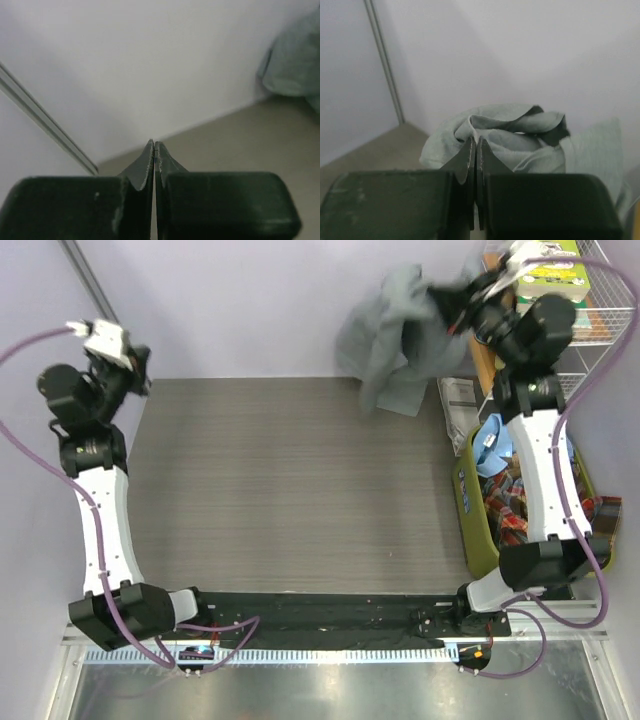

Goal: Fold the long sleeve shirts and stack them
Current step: Flatten the shirt out

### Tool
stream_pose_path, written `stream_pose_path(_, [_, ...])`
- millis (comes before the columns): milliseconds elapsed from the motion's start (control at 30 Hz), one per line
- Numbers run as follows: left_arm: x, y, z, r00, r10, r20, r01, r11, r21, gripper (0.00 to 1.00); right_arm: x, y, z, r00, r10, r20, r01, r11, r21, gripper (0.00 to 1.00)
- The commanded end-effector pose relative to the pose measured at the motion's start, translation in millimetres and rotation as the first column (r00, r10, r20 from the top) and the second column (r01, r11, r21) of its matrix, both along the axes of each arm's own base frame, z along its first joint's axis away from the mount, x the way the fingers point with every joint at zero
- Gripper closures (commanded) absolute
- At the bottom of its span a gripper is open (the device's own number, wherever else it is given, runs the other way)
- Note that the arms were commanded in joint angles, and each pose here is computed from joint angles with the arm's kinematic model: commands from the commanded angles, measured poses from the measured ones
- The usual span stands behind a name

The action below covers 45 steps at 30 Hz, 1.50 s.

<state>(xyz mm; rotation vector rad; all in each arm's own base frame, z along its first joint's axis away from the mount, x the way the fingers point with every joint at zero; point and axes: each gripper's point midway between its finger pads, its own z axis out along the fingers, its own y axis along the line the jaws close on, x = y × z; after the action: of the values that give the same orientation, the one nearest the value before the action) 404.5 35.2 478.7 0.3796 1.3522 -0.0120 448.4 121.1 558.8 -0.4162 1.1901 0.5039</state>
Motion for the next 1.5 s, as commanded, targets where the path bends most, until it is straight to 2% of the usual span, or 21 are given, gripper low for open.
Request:
stream_pose_path(0, [-14.2, -15.6, -146.6, 0.942, -0.117, -0.315, 0.162, 0.980, 0.119, 1.00, -1.9, 11.8, -249.9, 0.829, 0.052, -0.557, -0.171, 0.971, -0.165, 0.99])
stream_pose_path(33, [-27.7, -26.5, -154.6, 0.930, -0.165, -0.329, 0.219, 0.966, 0.135, 1.00, -17.3, 8.7, -277.6, 0.782, 0.035, -0.622, -0.187, 0.966, -0.180, 0.99])
stream_pose_path(67, [-43.1, -35.5, -186.7, 0.883, -0.204, -0.424, 0.266, 0.959, 0.094, 1.00, -33.5, 4.6, -283.0, 0.777, 0.017, -0.630, -0.180, 0.964, -0.196, 0.99])
stream_pose_path(100, [-50.9, -41.3, -198.5, 0.867, -0.227, -0.443, 0.317, 0.938, 0.140, 0.99, -48.2, -2.5, -320.2, 0.725, -0.020, -0.688, -0.173, 0.962, -0.211, 0.99])
stream_pose_path(133, [-58.0, -45.0, -210.3, 0.848, -0.229, -0.479, 0.337, 0.929, 0.154, 0.86, -56.0, -7.3, -328.8, 0.723, -0.048, -0.689, -0.161, 0.958, -0.235, 0.99])
stream_pose_path(200, [-72.0, -67.0, -240.8, 0.788, -0.237, -0.568, 0.394, 0.904, 0.169, 0.75, -67.3, -17.2, -331.5, 0.732, -0.099, -0.674, -0.117, 0.956, -0.267, 0.99])
stream_pose_path(233, [-74.8, -74.1, -250.4, 0.771, -0.237, -0.591, 0.408, 0.896, 0.173, 0.62, -67.8, -16.7, -326.3, 0.741, -0.095, -0.665, -0.115, 0.958, -0.265, 0.99])
stream_pose_path(267, [-79.2, -85.9, -261.9, 0.746, -0.254, -0.616, 0.438, 0.883, 0.167, 0.57, -67.4, -13.7, -319.3, 0.746, -0.076, -0.661, -0.121, 0.961, -0.247, 0.99])
stream_pose_path(300, [-77.2, -89.9, -264.0, 0.743, -0.264, -0.615, 0.441, 0.884, 0.155, 0.53, -61.4, -8.5, -301.0, 0.764, -0.047, -0.643, -0.127, 0.967, -0.222, 0.99])
stream_pose_path(333, [-76.3, -94.6, -267.5, 0.724, -0.276, -0.632, 0.410, 0.909, 0.072, 0.45, -57.8, 2.3, -285.4, 0.783, 0.006, -0.622, -0.157, 0.969, -0.188, 0.99])
stream_pose_path(433, [-69.9, -105.4, -278.4, 0.672, -0.337, -0.659, 0.382, 0.921, -0.082, 0.38, -43.3, 46.2, -229.0, 0.817, 0.141, -0.559, -0.241, 0.964, -0.109, 0.99])
stream_pose_path(467, [-67.9, -107.5, -277.5, 0.668, -0.349, -0.657, 0.378, 0.920, -0.104, 0.37, -43.7, 61.7, -213.4, 0.798, 0.198, -0.569, -0.271, 0.961, -0.047, 0.99])
stream_pose_path(500, [-64.7, -106.8, -277.5, 0.670, -0.344, -0.658, 0.361, 0.925, -0.117, 0.37, -45.5, 75.6, -168.8, 0.825, 0.253, -0.505, -0.305, 0.952, -0.021, 0.99])
stream_pose_path(600, [-63.0, -108.6, -263.4, 0.700, -0.352, -0.622, 0.363, 0.925, -0.114, 0.36, -65.7, 118.7, -117.0, 0.801, 0.389, -0.455, -0.417, 0.908, 0.041, 0.99])
stream_pose_path(767, [-80.8, -112.8, -252.7, 0.704, -0.373, -0.605, 0.410, 0.908, -0.082, 0.34, -88.4, 114.0, -67.2, 0.825, 0.418, -0.381, -0.430, 0.901, 0.058, 0.99])
stream_pose_path(933, [-108.1, -121.9, -286.3, 0.647, -0.375, -0.663, 0.464, 0.885, -0.048, 0.31, -77.3, 84.1, -102.4, 0.833, 0.329, -0.446, -0.352, 0.935, 0.032, 0.99])
stream_pose_path(1167, [-124.1, -131.8, -351.2, 0.557, -0.340, -0.758, 0.566, 0.823, 0.046, 0.29, -69.4, 35.0, -195.2, 0.739, 0.253, -0.625, -0.267, 0.961, 0.074, 0.99])
stream_pose_path(1200, [-125.4, -140.9, -356.9, 0.541, -0.351, -0.764, 0.598, 0.799, 0.056, 0.26, -71.0, 34.0, -202.2, 0.730, 0.253, -0.635, -0.269, 0.960, 0.073, 0.99])
stream_pose_path(1233, [-125.2, -146.6, -359.4, 0.534, -0.360, -0.765, 0.630, 0.773, 0.076, 0.15, -71.2, 31.3, -207.9, 0.730, 0.242, -0.639, -0.263, 0.963, 0.064, 0.99])
stream_pose_path(1267, [-124.3, -149.7, -369.4, 0.513, -0.350, -0.784, 0.645, 0.760, 0.083, 0.13, -72.1, 30.2, -219.1, 0.716, 0.236, -0.658, -0.258, 0.964, 0.065, 0.99])
stream_pose_path(1467, [-99.6, -184.5, -386.6, 0.542, -0.355, -0.762, 0.699, 0.694, 0.174, 0.13, -67.4, 14.1, -243.1, 0.689, 0.191, -0.699, -0.217, 0.975, 0.052, 0.99])
